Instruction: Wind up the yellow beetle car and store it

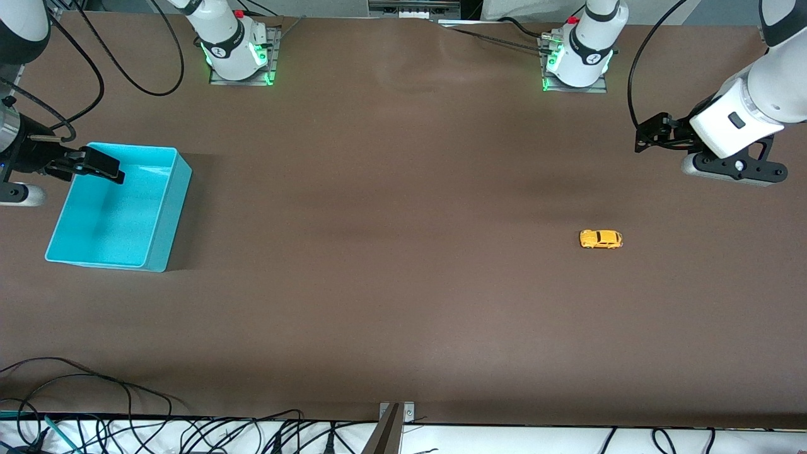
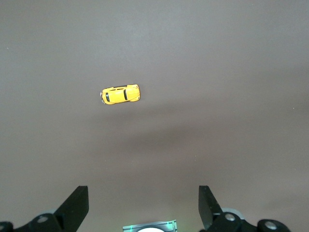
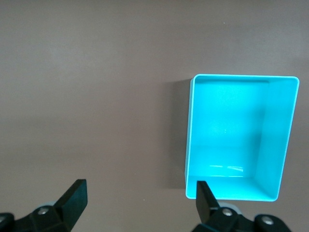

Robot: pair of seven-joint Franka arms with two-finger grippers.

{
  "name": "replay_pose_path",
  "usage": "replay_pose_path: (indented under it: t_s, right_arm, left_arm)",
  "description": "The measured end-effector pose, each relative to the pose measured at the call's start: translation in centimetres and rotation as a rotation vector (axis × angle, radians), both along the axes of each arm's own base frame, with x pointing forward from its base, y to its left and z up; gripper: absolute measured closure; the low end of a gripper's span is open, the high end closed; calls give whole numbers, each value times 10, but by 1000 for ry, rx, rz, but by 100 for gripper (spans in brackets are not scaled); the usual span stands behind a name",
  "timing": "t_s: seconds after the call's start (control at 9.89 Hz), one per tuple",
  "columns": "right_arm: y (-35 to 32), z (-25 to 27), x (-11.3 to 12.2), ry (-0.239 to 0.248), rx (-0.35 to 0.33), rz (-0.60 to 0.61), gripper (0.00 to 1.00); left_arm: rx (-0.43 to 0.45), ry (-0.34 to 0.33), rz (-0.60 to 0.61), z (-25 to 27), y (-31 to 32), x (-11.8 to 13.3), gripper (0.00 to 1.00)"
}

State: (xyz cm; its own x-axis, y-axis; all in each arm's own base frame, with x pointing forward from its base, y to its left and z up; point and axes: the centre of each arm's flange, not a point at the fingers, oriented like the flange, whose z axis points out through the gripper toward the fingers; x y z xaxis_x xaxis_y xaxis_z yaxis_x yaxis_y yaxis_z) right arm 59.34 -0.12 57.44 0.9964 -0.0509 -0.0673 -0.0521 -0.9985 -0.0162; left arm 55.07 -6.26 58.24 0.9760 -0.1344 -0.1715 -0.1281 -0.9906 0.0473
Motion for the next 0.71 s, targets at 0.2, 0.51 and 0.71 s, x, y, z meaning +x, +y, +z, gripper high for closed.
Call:
replay_pose_path:
  t_s: [0.2,0.51,0.71]
  right_arm:
    - [-1,0,0,0,0,-2,0]
    - [-1,0,0,0,0,-2,0]
    - [-1,0,0,0,0,-2,0]
  left_arm:
    - [0,1,0,0,0,0,0]
    - [1,6,0,0,0,-1,0]
    - [1,7,0,0,0,-1,0]
